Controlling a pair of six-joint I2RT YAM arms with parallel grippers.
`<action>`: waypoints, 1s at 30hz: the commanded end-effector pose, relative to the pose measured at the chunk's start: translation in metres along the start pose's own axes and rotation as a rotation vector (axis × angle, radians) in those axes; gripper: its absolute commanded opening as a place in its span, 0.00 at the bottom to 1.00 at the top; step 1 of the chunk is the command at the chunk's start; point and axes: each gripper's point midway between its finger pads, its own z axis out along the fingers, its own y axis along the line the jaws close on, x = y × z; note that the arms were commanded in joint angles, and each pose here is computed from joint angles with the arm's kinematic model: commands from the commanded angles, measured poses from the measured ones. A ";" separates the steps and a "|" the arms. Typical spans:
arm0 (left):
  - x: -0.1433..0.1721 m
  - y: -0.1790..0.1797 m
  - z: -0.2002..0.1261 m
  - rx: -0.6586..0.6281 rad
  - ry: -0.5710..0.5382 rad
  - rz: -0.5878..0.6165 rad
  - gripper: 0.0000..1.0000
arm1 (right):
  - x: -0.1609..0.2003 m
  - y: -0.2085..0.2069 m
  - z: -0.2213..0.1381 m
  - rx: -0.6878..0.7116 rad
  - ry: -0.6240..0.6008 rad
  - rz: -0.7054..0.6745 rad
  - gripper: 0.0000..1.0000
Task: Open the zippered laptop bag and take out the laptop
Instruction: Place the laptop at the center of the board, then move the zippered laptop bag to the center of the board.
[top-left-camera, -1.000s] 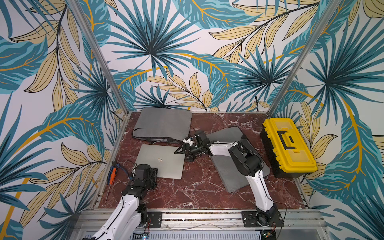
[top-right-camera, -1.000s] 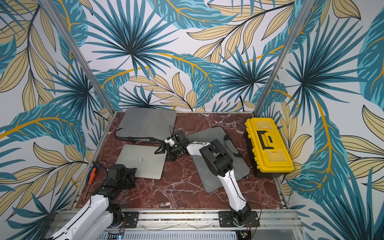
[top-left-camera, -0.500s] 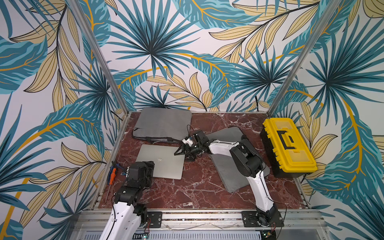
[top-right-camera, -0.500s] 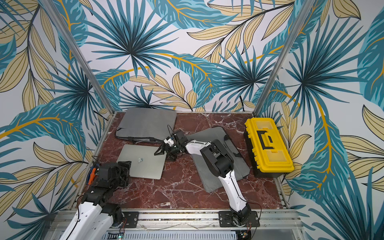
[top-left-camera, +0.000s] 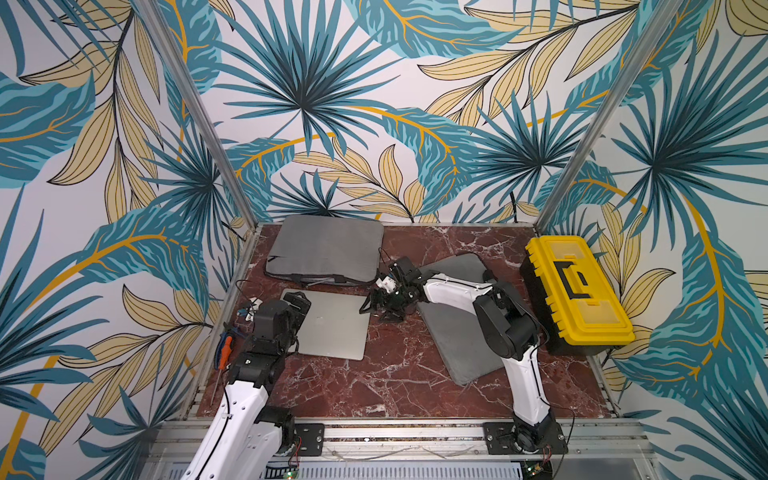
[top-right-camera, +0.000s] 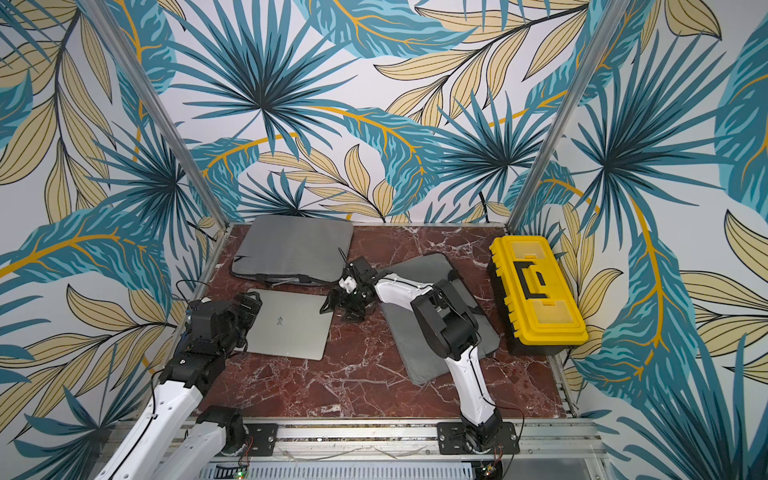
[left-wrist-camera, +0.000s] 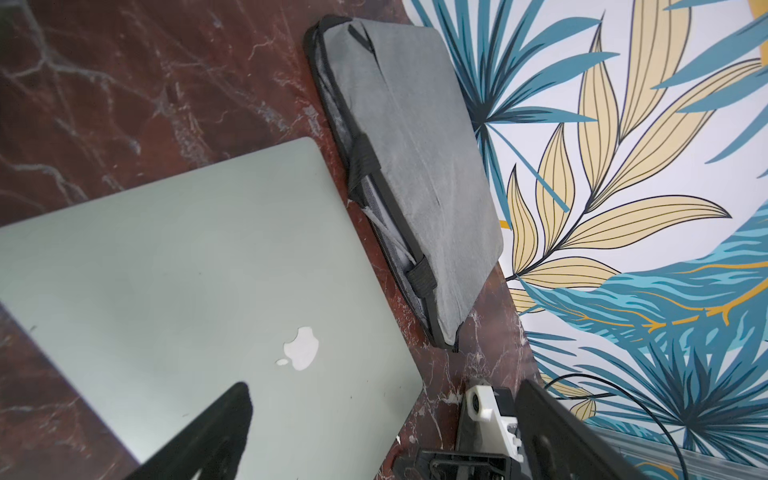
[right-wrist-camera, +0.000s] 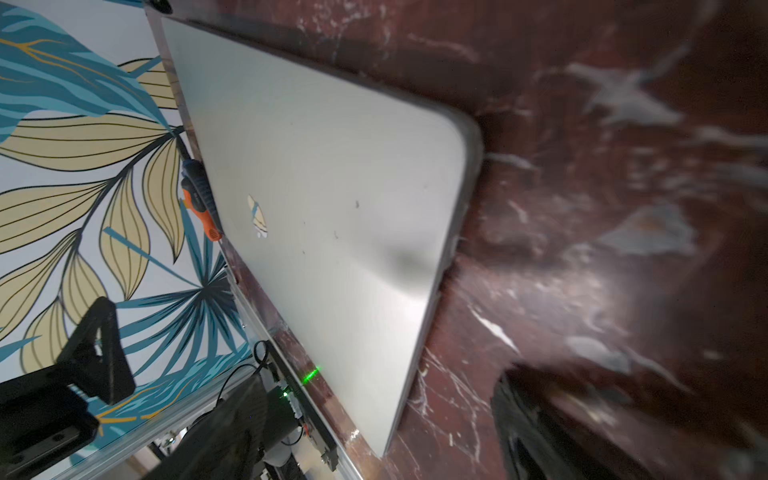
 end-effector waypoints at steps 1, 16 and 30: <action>-0.015 -0.059 -0.003 0.166 -0.017 0.081 1.00 | 0.003 -0.023 -0.027 0.153 -0.043 -0.012 0.86; 0.187 -0.154 0.078 0.221 0.629 0.411 0.98 | -0.031 -0.087 -0.201 0.434 -0.393 0.029 0.89; 0.339 -0.142 0.098 0.247 1.042 0.555 0.88 | -0.027 -0.128 -0.297 0.644 -0.620 0.079 0.90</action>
